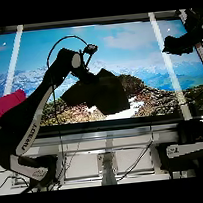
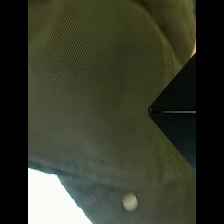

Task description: Fold the clothes and pants, and hang the long-sleeved shirts on hangers.

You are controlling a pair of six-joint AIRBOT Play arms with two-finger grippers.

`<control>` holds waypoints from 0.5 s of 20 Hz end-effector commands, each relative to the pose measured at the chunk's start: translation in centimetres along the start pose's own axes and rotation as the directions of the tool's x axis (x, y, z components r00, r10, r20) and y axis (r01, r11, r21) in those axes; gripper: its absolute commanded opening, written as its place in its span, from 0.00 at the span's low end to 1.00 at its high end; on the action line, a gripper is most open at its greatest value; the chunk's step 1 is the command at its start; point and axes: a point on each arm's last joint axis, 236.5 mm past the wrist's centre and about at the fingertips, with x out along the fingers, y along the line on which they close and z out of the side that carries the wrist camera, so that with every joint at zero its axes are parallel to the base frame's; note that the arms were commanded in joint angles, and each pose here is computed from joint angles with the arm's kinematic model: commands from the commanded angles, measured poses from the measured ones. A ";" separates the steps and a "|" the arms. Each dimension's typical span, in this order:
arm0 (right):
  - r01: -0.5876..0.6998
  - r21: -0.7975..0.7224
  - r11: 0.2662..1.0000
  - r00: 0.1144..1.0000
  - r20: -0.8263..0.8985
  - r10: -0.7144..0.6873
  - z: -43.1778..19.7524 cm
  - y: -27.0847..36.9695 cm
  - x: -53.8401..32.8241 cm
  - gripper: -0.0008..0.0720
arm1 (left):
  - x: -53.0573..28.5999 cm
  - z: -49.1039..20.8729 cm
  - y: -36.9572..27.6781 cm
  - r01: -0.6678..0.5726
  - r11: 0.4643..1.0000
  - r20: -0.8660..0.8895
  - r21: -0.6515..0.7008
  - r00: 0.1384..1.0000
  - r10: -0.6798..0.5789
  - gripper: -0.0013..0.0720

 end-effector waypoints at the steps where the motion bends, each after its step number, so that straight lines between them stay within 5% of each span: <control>1: -0.047 0.005 0.999 0.998 -0.032 0.047 -0.6 0.8 0.5 0.04 | -0.4 -0.9 3.2 -0.125 0.991 -0.038 0.052 0.991 0.127 0.04; 6: -0.299 -0.022 0.954 0.936 -0.202 0.289 -5.7 5.2 3.1 0.04 | -1.4 -2.1 8.3 -0.113 0.992 -0.039 -0.055 0.993 0.111 0.04; 10: -0.517 0.131 0.846 0.752 -0.402 0.522 -14.9 8.6 6.3 0.04 | -0.4 -7.6 10.2 0.037 0.984 -0.093 -0.174 0.994 -0.054 0.04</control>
